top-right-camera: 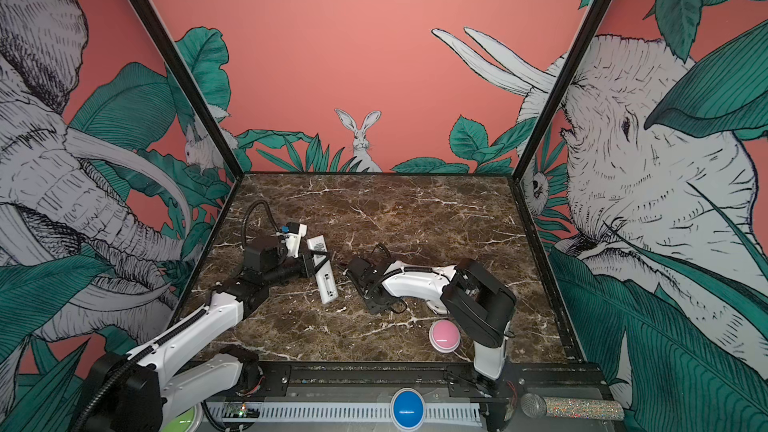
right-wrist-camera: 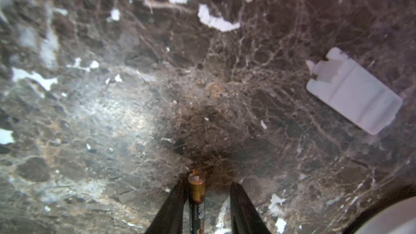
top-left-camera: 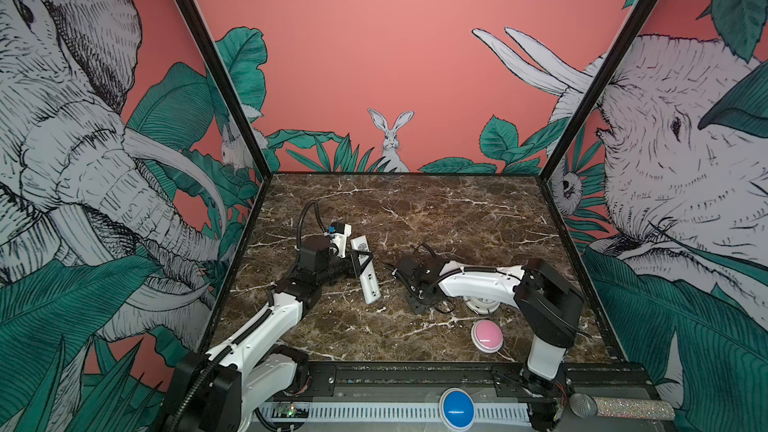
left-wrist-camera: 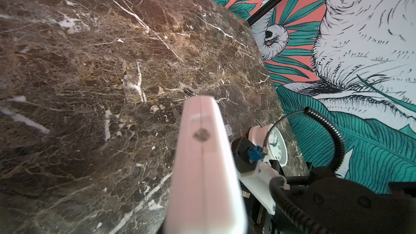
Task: Load the batteries into the remote control
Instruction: 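Lift the AA battery with the right gripper and carry it toward the remote, then move the held battery over the remote's open compartment with the right gripper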
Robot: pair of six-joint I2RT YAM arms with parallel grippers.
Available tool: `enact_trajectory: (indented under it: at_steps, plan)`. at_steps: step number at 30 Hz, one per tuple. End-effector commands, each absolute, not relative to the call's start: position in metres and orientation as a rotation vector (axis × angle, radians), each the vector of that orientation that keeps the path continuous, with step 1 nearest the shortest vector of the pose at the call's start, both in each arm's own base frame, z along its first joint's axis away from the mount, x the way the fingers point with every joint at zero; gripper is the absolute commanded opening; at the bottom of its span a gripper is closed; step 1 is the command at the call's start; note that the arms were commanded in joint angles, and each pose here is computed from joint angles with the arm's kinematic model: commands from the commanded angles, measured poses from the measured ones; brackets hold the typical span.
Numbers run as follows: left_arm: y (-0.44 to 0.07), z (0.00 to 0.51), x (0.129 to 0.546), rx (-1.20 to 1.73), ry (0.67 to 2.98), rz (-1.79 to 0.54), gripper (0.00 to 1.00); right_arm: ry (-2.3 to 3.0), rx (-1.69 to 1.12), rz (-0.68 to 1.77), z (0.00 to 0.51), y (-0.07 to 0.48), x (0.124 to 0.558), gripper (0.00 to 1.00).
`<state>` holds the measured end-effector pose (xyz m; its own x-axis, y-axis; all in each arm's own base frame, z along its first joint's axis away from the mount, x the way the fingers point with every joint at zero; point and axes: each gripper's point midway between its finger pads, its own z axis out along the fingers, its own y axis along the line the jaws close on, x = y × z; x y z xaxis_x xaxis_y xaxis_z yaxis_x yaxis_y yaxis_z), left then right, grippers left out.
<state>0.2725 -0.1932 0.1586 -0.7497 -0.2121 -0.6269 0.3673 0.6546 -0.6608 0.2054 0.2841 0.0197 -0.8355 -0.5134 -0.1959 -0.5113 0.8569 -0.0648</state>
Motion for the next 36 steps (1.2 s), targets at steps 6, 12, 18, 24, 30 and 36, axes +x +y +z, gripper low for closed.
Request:
enact_trajectory:
  at_steps: [6,12,18,24,30,36]
  plan:
    - [-0.185,0.161,0.270,0.137,2.124,-1.020,0.00,2.895,-0.804,0.018,0.019,0.286,0.202,0.39]
    - [-0.185,0.159,0.268,0.160,2.118,-1.017,0.00,2.923,-0.766,0.039,0.018,0.285,0.207,0.34]
    - [-0.189,0.157,0.268,0.191,2.108,-1.026,0.00,2.941,-0.769,0.010,0.019,0.283,0.211,0.32]
    - [-0.191,0.152,0.271,0.202,2.114,-1.029,0.00,2.967,-0.749,0.031,0.018,0.284,0.215,0.29]
    - [-0.190,0.148,0.274,0.220,2.143,-0.994,0.00,2.991,-0.764,0.020,0.018,0.282,0.214,0.23]
    - [-0.190,0.147,0.276,0.227,2.147,-0.982,0.00,3.019,-0.777,0.004,0.013,0.280,0.210,0.22]
